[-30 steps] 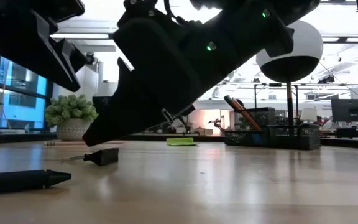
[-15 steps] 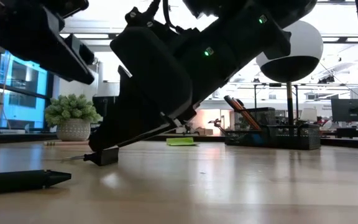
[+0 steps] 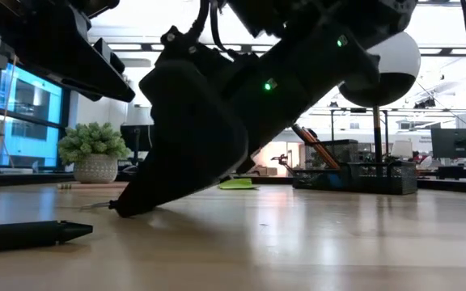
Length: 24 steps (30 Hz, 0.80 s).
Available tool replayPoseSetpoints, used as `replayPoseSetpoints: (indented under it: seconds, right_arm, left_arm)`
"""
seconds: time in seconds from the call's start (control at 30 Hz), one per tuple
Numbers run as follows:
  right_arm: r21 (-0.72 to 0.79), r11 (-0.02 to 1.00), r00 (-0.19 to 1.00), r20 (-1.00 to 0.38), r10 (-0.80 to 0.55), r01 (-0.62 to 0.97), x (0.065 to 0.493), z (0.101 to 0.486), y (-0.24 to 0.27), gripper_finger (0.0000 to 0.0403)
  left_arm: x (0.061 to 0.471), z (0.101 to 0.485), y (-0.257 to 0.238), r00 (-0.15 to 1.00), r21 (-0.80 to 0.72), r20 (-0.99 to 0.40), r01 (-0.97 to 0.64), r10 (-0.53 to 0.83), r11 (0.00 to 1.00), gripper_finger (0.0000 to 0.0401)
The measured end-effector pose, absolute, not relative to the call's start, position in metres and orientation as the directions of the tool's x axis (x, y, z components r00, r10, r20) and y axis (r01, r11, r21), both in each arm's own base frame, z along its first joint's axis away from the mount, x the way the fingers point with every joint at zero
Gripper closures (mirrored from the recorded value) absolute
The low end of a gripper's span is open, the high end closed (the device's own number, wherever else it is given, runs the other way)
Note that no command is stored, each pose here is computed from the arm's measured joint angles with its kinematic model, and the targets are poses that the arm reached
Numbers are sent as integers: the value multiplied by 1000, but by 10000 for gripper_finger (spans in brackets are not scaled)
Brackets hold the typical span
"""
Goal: Pick and place office supplies into organizer
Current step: Put the black binder clip into the black desk organizer
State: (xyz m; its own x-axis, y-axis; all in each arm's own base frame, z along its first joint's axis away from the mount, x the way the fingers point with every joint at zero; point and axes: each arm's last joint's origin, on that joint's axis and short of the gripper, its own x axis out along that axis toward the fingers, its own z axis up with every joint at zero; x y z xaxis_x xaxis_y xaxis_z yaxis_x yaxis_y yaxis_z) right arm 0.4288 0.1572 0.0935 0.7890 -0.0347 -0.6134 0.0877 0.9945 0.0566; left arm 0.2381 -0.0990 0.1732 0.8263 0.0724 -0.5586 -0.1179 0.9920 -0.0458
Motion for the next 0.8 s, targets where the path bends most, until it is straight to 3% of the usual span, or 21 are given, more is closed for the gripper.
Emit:
replayPoseSetpoints:
  seconds: [0.47, 0.8]
  right_arm:
    - [4, 991, 796, -597, -105, 134, 426, 89, 163, 137]
    - [4, 992, 795, -600, -96, 123, 426, 88, 164, 251]
  left_arm:
    - [239, 174, -99, 831, -46, -551, -123, 77, 991, 332]
    - [239, 174, -99, 832, -43, -549, -128, 84, 991, 332]
